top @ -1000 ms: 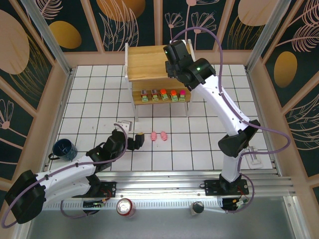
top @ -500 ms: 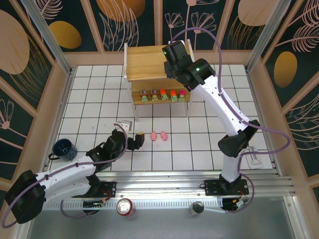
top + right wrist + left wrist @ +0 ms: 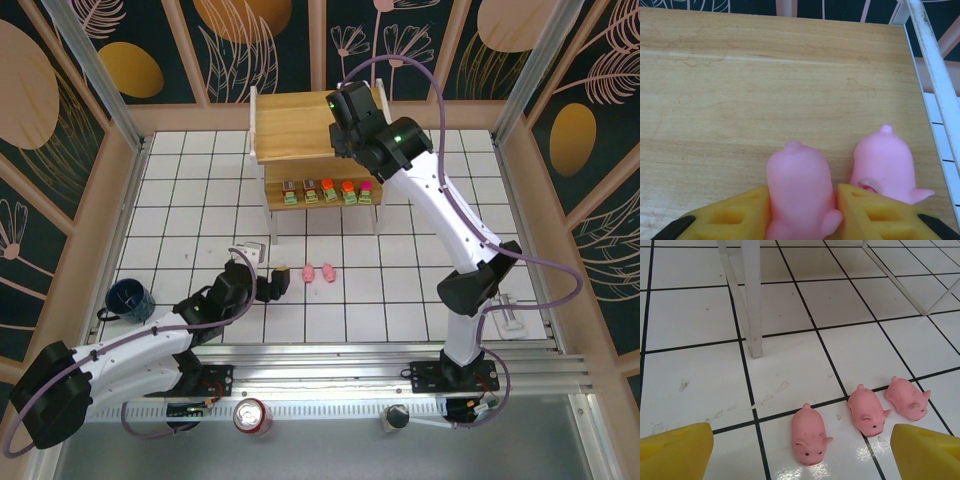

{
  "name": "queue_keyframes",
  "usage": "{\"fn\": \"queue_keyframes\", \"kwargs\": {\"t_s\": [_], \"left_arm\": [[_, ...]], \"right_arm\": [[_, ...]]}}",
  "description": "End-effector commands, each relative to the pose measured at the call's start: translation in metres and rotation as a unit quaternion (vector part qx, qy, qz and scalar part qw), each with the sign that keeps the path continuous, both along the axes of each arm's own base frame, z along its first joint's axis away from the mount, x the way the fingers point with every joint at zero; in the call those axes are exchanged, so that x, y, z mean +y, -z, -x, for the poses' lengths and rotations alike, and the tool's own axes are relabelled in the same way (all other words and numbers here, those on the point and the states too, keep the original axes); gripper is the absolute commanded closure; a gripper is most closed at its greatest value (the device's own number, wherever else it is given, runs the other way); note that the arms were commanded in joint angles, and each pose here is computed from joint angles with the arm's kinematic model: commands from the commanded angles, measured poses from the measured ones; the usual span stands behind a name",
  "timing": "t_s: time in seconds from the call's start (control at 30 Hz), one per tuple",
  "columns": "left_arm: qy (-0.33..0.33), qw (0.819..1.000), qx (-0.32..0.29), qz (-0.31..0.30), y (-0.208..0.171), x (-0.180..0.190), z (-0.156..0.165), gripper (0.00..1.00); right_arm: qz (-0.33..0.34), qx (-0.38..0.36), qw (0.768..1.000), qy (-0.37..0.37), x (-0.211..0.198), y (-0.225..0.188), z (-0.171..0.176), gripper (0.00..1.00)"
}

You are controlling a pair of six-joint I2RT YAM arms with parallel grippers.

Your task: Place and organize the plastic toys onto the shelf

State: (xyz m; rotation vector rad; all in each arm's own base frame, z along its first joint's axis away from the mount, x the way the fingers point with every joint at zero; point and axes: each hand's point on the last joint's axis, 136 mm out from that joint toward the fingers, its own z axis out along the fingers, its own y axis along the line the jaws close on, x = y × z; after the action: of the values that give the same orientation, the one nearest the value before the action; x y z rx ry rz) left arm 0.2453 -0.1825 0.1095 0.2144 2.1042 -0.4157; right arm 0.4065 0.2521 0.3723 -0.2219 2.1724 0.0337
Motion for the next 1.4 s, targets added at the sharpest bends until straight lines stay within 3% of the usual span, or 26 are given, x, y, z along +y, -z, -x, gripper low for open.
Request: {"fn": "queue_keyframes", "kwargs": {"t_s": [0.0, 0.87, 1.37], "left_arm": [[0.001, 1.000, -0.008, 0.001, -0.002, 0.000, -0.002, 0.08], [-0.001, 1.000, -0.009, 0.002, -0.002, 0.001, -0.002, 0.08], [-0.002, 1.000, -0.008, 0.000, -0.002, 0.001, -0.003, 0.07]], "right_arm": [[0.006, -0.005, 1.000, -0.005, -0.001, -0.007, -0.001, 0.60], [0.009, 0.010, 1.000, -0.009, 0.001, 0.006, -0.003, 0.59], [-0.014, -0.034, 0.999, 0.004, -0.014, -0.039, 0.013, 0.53]]}}
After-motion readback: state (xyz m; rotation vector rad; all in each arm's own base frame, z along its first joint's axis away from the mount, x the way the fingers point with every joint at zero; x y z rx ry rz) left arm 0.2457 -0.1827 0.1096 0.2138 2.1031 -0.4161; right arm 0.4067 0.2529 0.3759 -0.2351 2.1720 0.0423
